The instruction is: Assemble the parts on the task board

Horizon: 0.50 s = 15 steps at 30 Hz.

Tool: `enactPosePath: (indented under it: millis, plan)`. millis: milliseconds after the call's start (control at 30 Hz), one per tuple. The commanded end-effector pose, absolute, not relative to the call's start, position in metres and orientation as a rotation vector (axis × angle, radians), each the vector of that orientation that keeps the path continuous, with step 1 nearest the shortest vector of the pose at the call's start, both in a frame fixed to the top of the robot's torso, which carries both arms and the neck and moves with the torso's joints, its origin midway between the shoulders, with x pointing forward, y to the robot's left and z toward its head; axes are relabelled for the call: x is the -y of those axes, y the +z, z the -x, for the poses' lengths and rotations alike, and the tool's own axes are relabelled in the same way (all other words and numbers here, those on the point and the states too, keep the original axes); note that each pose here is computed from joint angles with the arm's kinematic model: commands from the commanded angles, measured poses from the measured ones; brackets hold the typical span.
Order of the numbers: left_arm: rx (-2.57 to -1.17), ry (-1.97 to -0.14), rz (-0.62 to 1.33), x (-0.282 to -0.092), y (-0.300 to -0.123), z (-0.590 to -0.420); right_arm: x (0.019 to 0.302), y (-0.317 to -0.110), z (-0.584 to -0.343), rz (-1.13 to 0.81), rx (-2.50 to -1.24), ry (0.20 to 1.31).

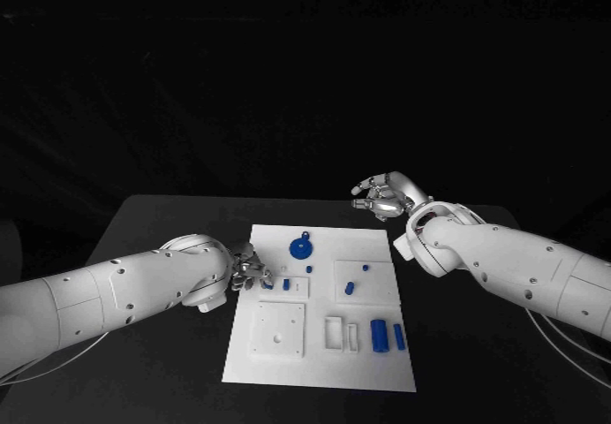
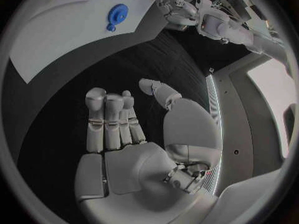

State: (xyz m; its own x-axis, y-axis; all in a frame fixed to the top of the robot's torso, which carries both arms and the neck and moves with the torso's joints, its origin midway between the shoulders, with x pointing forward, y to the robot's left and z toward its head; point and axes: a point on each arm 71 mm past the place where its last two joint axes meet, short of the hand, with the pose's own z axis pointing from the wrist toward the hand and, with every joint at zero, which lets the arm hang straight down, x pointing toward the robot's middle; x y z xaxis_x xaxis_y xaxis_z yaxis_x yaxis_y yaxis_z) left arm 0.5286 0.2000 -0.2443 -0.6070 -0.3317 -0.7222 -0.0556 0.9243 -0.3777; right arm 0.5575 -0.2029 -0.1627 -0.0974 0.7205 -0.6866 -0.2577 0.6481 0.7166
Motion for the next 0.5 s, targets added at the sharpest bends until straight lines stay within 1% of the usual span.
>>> enactPosePath:
  millis: [33, 500]
  plan:
    - [-2.201, -0.394, 0.259, -0.1992, -0.2444, -0.5285, 0.2012, -0.1628, -0.5567, -0.393, -1.456, 0.868]
    - [-2.223, -0.377, 0.243, -0.2009, -0.2458, -0.5287, 0.2022, -0.1627, -0.5566, -0.393, -1.456, 0.866]
